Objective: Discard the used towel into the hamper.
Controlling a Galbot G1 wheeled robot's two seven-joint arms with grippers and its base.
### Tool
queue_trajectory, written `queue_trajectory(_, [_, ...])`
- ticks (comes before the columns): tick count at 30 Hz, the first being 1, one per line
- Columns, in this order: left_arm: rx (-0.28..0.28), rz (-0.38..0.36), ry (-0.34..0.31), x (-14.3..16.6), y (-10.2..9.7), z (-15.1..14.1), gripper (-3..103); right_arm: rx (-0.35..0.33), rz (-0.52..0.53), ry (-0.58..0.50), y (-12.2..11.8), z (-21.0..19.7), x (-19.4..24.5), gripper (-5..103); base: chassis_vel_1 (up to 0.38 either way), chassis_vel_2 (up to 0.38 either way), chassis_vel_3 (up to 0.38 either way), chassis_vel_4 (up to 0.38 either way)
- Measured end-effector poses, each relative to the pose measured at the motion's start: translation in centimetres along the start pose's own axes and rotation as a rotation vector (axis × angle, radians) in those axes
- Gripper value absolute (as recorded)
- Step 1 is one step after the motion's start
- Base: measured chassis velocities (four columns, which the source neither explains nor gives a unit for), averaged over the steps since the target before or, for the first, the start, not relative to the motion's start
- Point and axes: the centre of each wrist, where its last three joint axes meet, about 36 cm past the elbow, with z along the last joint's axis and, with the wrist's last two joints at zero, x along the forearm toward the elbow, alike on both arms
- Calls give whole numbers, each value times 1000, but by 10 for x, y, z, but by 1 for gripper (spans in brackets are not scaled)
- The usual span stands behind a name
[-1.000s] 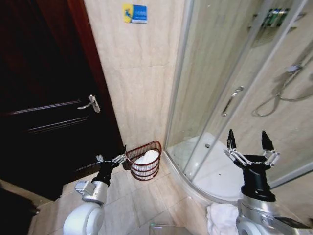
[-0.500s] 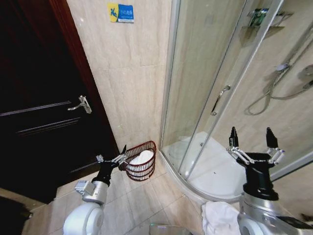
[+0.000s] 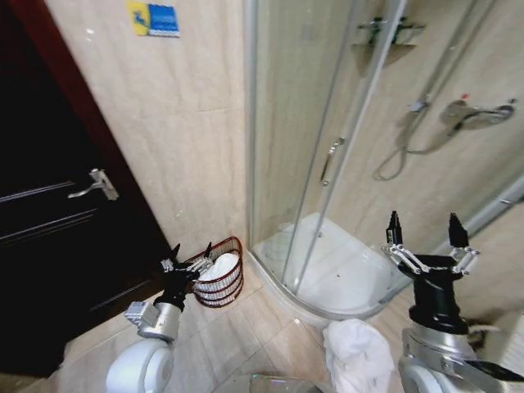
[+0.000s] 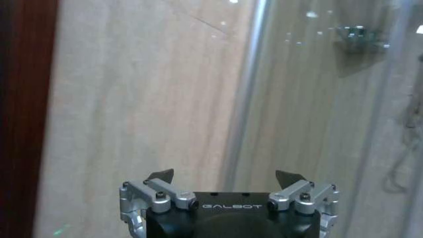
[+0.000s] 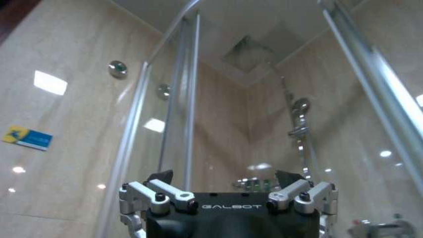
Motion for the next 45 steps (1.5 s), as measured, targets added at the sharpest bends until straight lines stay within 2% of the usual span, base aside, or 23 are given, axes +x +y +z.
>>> queue_trajectory(12, [0, 0, 0, 0, 0, 0, 100, 3, 5, -12, 0, 0, 2, 100, -17, -68, -74, -19])
queue_trajectory(29, [0, 0, 1, 0, 0, 0, 100, 1, 5, -30, 0, 0, -2, 100, 185, -180, -198, 189])
queue_trajectory(41, [0, 0, 0, 0, 0, 0, 100, 3, 6, -33, -1, 0, -3, 100, -22, 12, 19, -16])
queue_trajectory(45, [0, 0, 0, 0, 0, 0, 100, 27, 3, -28, -6, -1, -5, 100, -5, -14, -12, -6])
